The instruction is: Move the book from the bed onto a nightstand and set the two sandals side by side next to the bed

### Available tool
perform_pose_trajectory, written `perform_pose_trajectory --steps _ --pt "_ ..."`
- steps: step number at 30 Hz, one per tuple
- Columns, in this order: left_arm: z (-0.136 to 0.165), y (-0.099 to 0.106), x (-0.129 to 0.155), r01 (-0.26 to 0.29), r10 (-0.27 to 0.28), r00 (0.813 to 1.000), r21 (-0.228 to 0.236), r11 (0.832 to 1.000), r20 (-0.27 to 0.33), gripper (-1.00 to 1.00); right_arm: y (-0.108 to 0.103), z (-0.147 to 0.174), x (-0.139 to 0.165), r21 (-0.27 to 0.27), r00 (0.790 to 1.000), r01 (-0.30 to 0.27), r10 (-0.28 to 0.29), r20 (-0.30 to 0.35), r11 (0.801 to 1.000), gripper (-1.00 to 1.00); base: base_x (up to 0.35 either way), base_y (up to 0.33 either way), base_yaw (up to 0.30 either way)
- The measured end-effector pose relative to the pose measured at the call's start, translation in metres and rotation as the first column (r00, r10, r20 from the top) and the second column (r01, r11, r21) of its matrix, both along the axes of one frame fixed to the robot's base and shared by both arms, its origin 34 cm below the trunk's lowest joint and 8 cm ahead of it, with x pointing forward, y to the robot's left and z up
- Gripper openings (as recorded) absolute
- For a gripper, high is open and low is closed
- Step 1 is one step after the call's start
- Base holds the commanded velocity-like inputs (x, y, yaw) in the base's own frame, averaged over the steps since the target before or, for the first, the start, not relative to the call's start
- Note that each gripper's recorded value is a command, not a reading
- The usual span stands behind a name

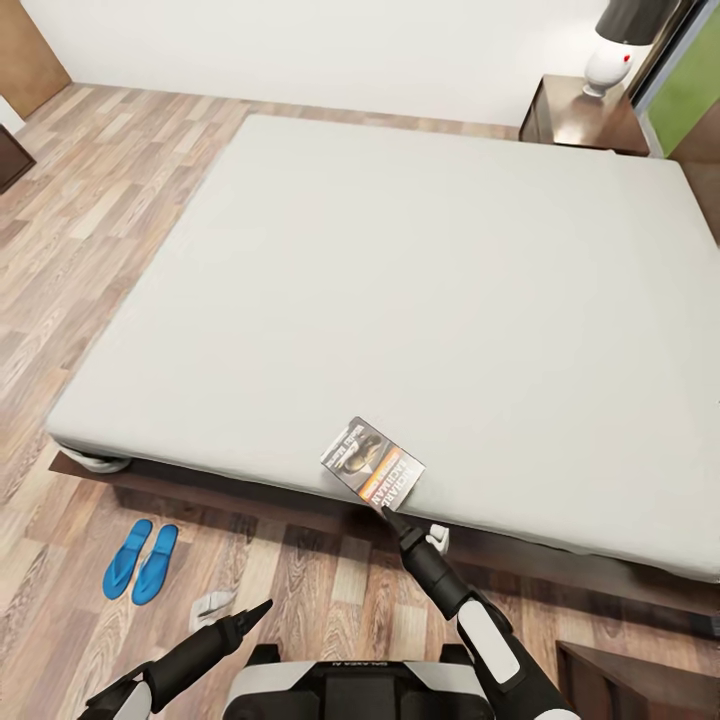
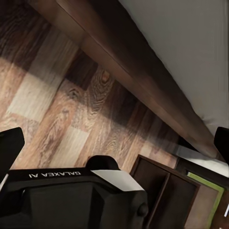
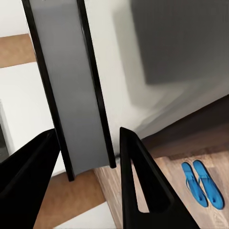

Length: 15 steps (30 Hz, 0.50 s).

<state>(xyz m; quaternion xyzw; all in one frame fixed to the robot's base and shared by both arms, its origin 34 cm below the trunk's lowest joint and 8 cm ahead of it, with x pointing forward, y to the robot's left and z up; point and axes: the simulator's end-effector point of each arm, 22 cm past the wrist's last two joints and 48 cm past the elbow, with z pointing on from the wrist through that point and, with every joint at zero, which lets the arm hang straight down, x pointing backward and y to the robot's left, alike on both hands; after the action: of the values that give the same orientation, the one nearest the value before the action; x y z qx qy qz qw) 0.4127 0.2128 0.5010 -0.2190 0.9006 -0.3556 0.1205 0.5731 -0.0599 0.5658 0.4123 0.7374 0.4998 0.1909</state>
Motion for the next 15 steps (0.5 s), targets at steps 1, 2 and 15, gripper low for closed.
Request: perform_pose_trajectory --steps 1,2,15 --pt "0.001 0.000 0.000 0.000 0.000 1.000 0.000 1.000 0.000 1.00 0.000 0.001 0.000 0.000 1.000 -0.001 0.001 -0.001 1.000 -1.00 0.000 0.000 0.000" --pt "0.003 0.000 0.000 0.000 0.000 1.000 0.000 1.000 0.000 1.00 0.002 0.004 0.000 0.008 1.000 -0.006 0.006 -0.002 1.000 -1.00 0.000 0.000 0.000" --pt "0.021 -0.007 -0.002 -0.002 0.002 1.000 -0.009 1.000 0.001 1.00 -0.090 0.028 -0.055 0.213 0.923 -0.260 0.307 -0.233 0.942 -1.00 0.000 0.000 0.000"
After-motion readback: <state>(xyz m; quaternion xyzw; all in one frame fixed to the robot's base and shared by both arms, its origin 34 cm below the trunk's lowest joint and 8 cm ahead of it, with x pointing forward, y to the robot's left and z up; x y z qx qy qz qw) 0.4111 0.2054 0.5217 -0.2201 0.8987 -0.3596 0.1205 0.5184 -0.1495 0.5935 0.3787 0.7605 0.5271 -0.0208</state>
